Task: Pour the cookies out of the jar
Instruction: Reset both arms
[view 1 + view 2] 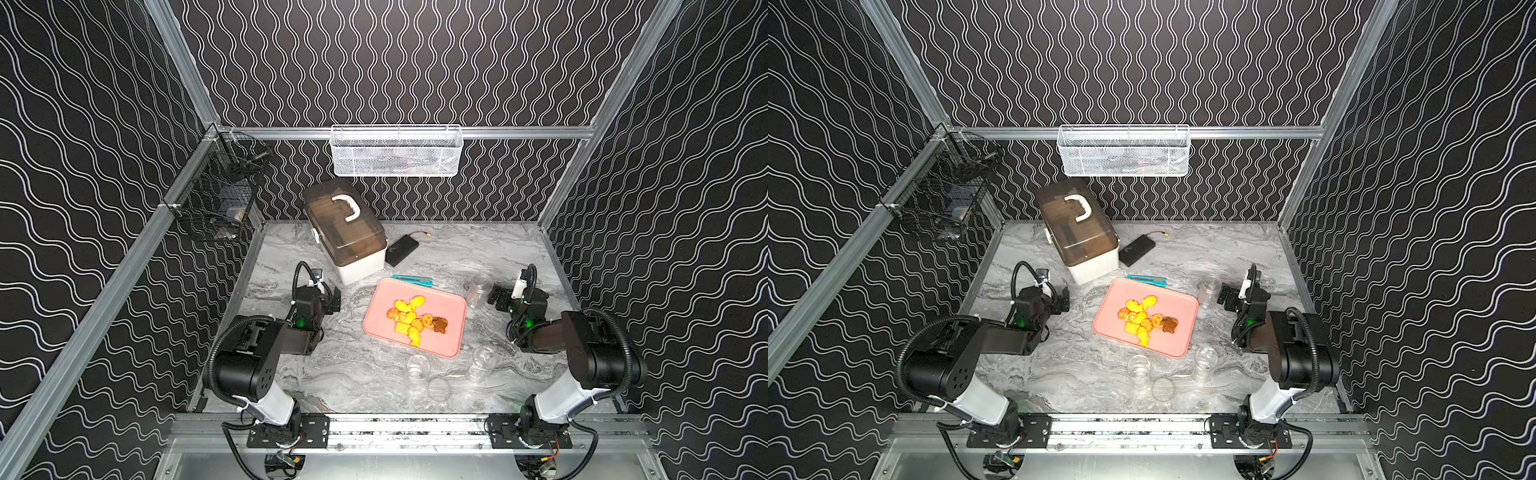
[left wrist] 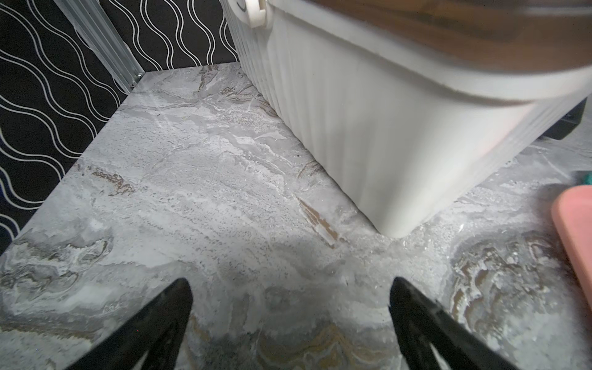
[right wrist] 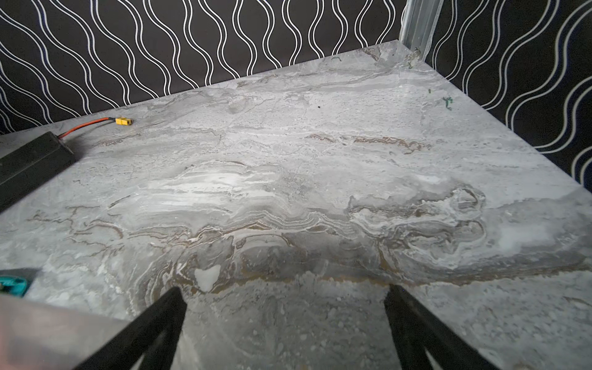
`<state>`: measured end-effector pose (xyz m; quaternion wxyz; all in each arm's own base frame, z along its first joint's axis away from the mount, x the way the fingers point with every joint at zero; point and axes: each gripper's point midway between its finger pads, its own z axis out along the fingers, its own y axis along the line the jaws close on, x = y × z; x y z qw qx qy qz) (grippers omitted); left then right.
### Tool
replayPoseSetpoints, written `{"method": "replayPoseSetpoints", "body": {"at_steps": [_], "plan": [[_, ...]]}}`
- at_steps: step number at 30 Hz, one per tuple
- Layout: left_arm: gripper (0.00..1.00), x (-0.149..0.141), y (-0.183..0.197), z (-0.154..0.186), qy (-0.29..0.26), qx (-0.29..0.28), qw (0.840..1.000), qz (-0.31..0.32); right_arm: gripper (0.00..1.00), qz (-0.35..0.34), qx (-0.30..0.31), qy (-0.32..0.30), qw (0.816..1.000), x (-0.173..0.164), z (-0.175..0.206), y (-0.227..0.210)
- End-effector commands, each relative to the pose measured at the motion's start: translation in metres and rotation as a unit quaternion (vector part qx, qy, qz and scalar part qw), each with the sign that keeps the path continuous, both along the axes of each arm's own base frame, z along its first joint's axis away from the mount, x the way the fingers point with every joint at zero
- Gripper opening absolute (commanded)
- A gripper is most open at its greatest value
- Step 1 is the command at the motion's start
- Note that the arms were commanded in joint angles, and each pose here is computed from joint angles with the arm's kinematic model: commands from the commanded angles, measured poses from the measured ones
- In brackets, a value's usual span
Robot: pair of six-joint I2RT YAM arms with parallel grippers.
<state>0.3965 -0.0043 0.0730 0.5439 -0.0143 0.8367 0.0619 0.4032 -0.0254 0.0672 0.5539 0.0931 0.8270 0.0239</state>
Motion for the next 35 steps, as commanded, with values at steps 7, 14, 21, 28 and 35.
{"method": "replayPoseSetpoints", "body": {"at_steps": [7, 14, 21, 28, 35], "plan": [[0.99, 0.0047, 0.0002, 0.0101, -0.024, 0.005, 1.000, -0.003, 1.00, 0.005, -0.005, -0.009, 1.000, 0.0025, 0.0043, 0.0014], [0.99, 0.0048, 0.0007, 0.0102, -0.024, 0.005, 1.000, -0.003, 1.00, 0.005, -0.006, -0.009, 1.000, 0.0025, 0.0047, 0.0011], [0.99, 0.0052, 0.0011, 0.0103, -0.024, 0.004, 1.000, -0.002, 1.00, 0.005, -0.006, -0.009, 1.000, 0.0027, 0.0047, 0.0013], [0.99, 0.0070, 0.0034, 0.0079, -0.017, -0.003, 1.000, -0.001, 1.00, 0.006, -0.006, -0.006, 1.000, 0.0034, 0.0038, 0.0015], [0.99, 0.0070, 0.0033, 0.0081, -0.017, -0.002, 1.000, -0.001, 1.00, 0.005, -0.007, -0.009, 1.000, 0.0025, 0.0046, 0.0014]]}}
